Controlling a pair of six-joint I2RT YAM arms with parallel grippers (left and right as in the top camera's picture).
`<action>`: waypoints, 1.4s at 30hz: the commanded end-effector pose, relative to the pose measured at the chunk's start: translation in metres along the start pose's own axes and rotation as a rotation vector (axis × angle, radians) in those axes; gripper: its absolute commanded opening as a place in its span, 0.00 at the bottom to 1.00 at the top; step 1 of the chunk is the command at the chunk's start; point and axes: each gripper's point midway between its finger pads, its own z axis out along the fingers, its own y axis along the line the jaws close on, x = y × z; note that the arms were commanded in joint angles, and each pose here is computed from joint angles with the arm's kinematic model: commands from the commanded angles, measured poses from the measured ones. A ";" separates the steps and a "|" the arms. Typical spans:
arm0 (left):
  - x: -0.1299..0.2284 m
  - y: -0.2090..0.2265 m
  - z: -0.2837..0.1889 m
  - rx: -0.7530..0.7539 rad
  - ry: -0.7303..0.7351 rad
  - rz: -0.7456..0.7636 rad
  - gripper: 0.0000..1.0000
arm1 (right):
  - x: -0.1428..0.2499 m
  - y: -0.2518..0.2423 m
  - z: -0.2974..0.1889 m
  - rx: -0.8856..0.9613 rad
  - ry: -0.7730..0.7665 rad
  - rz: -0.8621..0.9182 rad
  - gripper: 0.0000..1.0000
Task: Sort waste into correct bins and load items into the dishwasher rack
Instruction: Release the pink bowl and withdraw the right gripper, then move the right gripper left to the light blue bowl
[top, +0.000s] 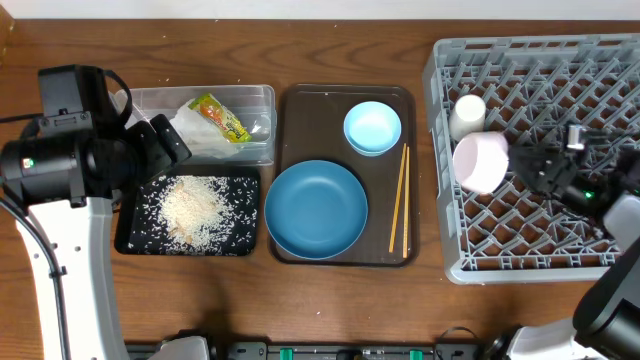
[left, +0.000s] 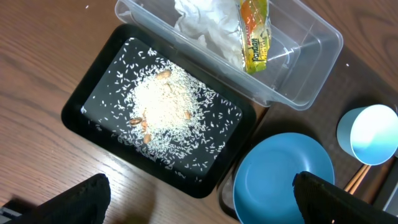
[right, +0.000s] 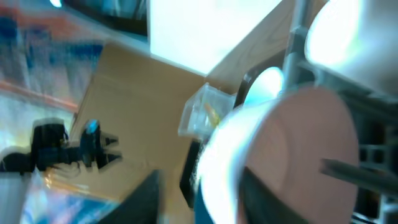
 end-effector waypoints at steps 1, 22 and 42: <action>-0.001 0.004 0.000 -0.018 -0.005 0.001 0.96 | -0.007 -0.002 -0.015 -0.004 -0.048 0.012 0.57; -0.001 0.004 0.000 -0.018 -0.005 0.001 0.96 | -0.065 0.042 0.026 0.256 -0.150 -0.175 0.50; -0.002 0.004 0.000 -0.017 -0.006 0.001 0.96 | 0.052 0.051 0.197 0.883 0.260 -0.776 0.55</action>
